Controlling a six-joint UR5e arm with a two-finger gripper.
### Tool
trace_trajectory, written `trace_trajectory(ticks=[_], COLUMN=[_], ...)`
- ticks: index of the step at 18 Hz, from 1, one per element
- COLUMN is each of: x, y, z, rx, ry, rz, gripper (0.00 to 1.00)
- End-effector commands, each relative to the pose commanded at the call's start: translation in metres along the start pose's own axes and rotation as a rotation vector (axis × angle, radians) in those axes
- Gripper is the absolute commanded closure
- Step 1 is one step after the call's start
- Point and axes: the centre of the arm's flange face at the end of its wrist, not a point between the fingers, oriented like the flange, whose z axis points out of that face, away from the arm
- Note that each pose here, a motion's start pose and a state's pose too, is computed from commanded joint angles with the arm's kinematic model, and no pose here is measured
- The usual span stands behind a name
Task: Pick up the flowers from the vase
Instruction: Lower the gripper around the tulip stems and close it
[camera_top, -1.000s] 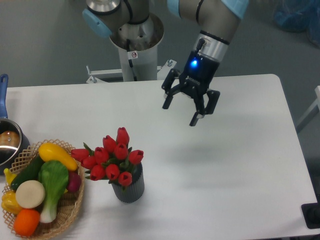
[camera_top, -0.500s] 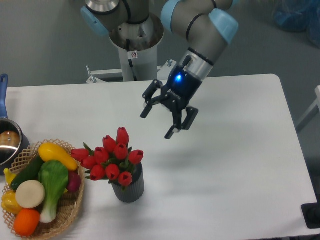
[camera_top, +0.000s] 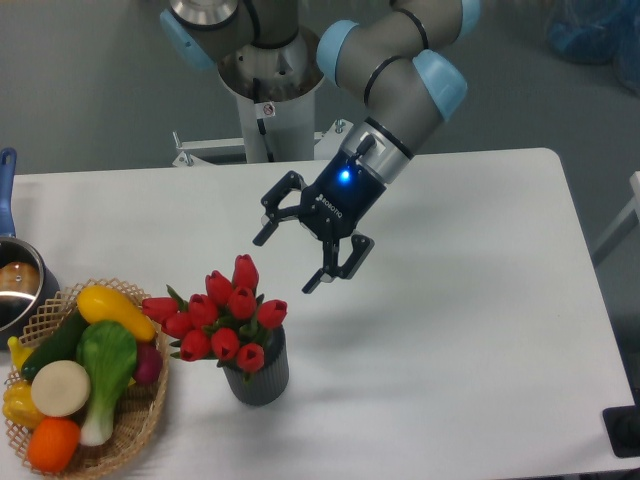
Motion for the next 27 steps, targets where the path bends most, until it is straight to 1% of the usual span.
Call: trace_trajectory(ticks=[2, 4, 10, 14, 18, 23, 27], x=[-0.005, -0.011, -0.035, -0.037, -0.043, -0.04, -0.038], y=[-0.003, -0.007, -0.006, -0.005, 0.003, 0.001, -0.003], z=[0.005, 0.022, 0.035, 0.042, 0.058, 0.065, 0.067], rx=[0.0, -0.003, -0.002, -0.003, -0.007, -0.006, 0.038], ry=[0.007, 0.036, 0.046, 0.057, 0.059, 0.072, 0.085], rz=[0.007, 0.019, 0.028, 0.029, 0.067, 0.081, 0.092], gripper=[0.0, 0.0, 0.0, 0.0, 0.0, 0.0, 0.0])
